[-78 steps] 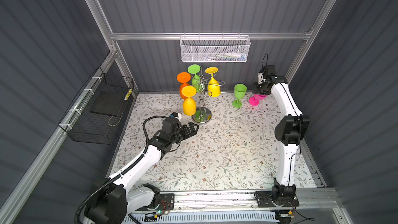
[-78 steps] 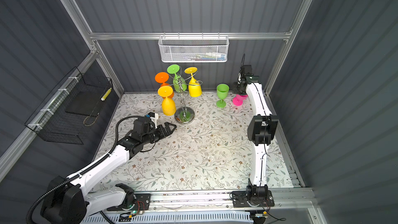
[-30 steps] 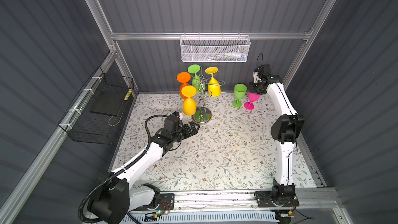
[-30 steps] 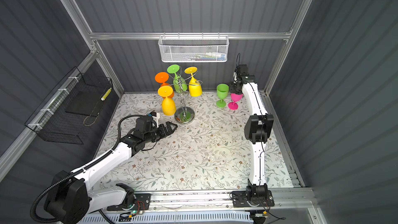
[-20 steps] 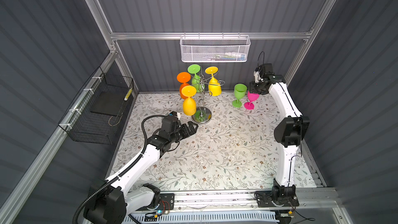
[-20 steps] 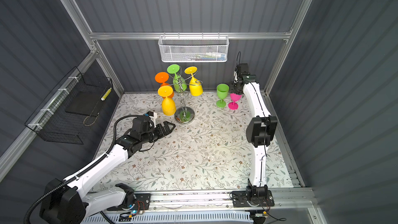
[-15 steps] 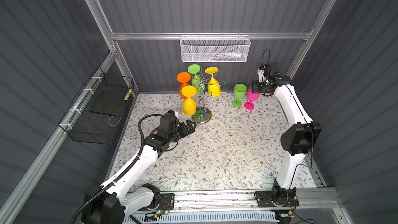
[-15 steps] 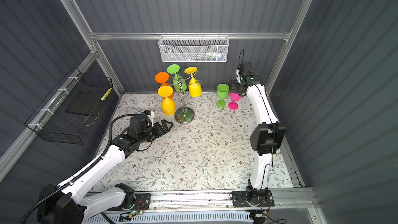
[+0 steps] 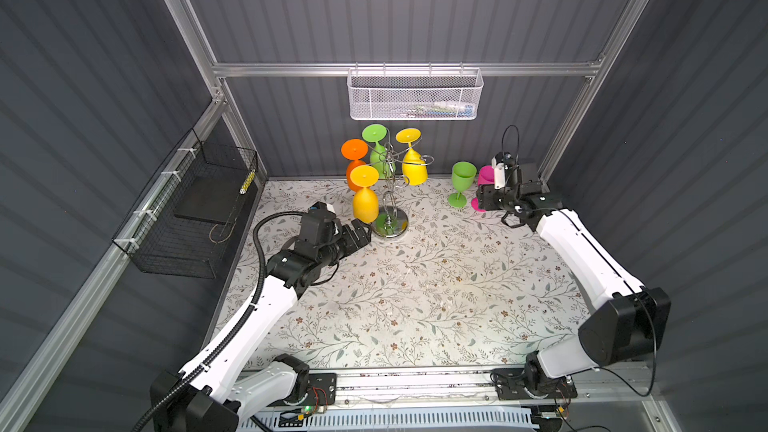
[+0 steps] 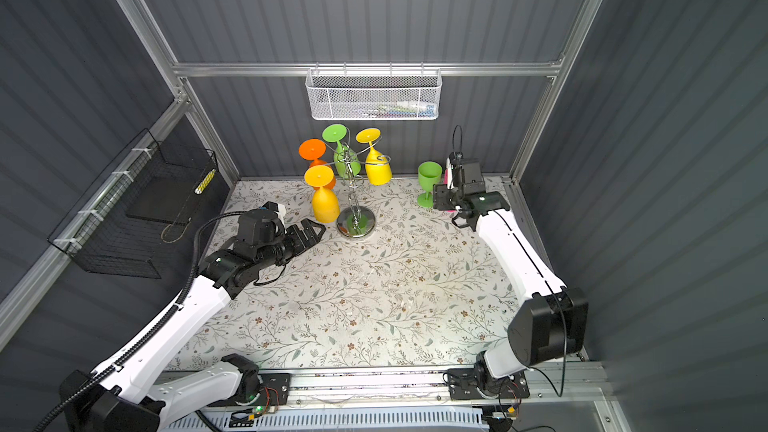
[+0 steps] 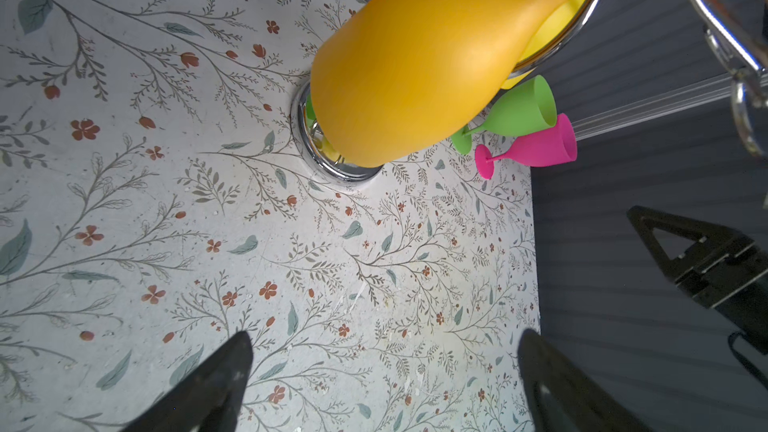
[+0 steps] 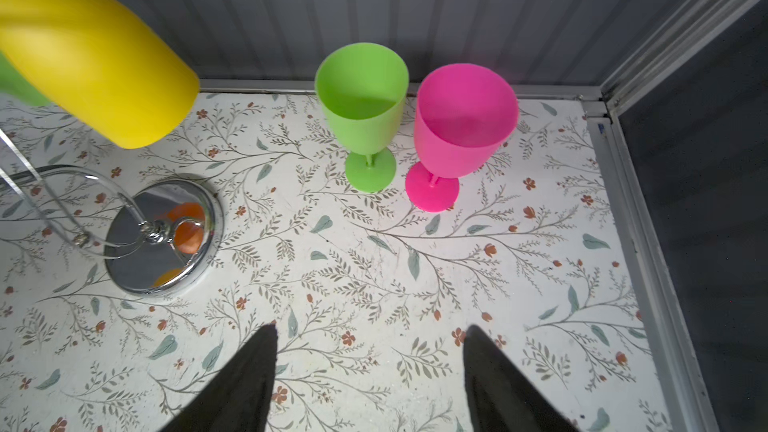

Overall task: Take the wine glass off the wine glass rack
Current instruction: 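Raise the right gripper while the left gripper reaches toward the yellow glass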

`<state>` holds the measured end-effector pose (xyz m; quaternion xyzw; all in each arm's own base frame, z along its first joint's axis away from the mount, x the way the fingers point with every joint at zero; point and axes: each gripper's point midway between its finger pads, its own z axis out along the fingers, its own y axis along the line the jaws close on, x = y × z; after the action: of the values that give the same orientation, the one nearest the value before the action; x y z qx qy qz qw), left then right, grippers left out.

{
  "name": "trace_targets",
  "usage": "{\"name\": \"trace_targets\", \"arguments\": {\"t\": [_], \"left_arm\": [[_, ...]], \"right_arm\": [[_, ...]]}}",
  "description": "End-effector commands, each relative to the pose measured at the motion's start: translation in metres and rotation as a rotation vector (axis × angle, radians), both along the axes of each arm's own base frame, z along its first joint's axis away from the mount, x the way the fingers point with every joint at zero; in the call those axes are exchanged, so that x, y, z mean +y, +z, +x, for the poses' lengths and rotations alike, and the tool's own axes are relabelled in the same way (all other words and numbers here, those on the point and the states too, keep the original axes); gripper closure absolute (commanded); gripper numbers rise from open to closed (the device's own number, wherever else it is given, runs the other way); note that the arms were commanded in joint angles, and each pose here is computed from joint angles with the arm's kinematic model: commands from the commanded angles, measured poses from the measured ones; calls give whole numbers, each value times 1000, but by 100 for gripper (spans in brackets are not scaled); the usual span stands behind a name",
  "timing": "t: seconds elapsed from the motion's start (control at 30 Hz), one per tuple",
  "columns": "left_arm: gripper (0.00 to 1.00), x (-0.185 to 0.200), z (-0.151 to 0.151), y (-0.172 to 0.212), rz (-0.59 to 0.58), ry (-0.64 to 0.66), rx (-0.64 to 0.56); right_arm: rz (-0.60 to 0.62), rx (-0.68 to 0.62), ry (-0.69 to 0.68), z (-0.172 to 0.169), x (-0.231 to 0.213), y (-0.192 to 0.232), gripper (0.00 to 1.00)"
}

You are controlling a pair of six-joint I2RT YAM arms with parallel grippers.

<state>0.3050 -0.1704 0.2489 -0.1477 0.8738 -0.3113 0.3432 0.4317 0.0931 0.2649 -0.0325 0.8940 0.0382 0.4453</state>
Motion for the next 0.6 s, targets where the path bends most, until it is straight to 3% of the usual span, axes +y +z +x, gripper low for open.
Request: {"name": "trace_targets", "arguments": {"t": [0.0,0.57], "left_arm": [[2,7,3,12,-25,66,10],[17,6,28,89,-330,218,-125]], "right_arm": [[66,-125,-11,2,9,16,29],[128,-380,320,-49,75,8,35]]}}
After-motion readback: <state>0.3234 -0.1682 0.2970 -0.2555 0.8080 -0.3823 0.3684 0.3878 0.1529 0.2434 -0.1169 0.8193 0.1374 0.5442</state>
